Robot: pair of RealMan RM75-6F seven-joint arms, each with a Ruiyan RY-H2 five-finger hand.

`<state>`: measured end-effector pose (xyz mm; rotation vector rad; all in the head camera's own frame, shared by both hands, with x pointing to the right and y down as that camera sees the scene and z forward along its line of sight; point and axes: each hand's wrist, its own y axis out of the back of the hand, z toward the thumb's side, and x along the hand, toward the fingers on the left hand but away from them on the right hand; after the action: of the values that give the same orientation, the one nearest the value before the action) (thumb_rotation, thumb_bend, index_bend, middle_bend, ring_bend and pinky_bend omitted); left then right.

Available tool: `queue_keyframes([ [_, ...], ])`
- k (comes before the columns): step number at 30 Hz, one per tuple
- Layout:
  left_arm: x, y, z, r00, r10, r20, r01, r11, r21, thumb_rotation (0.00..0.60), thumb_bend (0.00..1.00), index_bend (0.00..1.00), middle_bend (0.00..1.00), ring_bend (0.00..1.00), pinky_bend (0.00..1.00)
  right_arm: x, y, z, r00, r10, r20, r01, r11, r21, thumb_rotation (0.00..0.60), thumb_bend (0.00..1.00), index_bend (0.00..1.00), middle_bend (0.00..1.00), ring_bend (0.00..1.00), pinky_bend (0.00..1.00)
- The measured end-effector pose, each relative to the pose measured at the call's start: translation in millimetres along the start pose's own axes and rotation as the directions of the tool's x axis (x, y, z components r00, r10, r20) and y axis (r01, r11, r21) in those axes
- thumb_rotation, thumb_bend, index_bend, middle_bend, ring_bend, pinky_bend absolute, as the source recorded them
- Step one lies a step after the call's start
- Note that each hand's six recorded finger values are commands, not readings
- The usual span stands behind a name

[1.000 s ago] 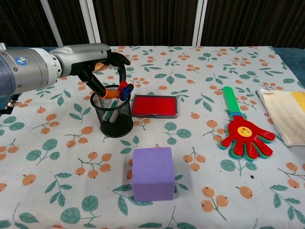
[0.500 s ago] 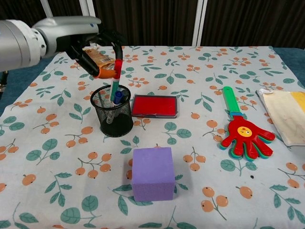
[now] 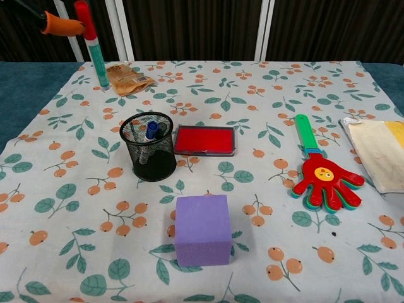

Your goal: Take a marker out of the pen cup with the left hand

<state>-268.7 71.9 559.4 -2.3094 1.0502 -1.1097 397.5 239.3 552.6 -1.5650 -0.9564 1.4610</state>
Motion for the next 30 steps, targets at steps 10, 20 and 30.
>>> queue_keyframes([
  [10, -22, -4, -57, 0.992, -0.110, -0.067, 0.099, 0.984, -0.148, 0.600, 0.42, 0.57, 0.08, 0.00, 0.00, -1, -2, 1, 1.000, 0.004, -0.003, -0.004, 1.000, 0.004, 0.600, 0.03, 0.01, 0.00, 0.00, 0.15],
  [20, -19, -44, -95, 0.962, -0.243, -0.124, 0.208, 0.948, -0.240, 0.600, 0.42, 0.57, 0.08, 0.00, 0.00, 0, 1, -2, 1.000, -0.007, 0.006, 0.007, 1.000, 0.002, 0.600, 0.03, 0.01, 0.00, 0.00, 0.15],
  [30, -4, -62, -99, 0.954, -0.256, -0.155, 0.204, 0.936, -0.288, 0.600, 0.42, 0.55, 0.09, 0.00, 0.00, -1, 0, -1, 1.000, -0.004, 0.003, 0.004, 1.000, -0.003, 0.600, 0.03, 0.01, 0.00, 0.00, 0.15],
])
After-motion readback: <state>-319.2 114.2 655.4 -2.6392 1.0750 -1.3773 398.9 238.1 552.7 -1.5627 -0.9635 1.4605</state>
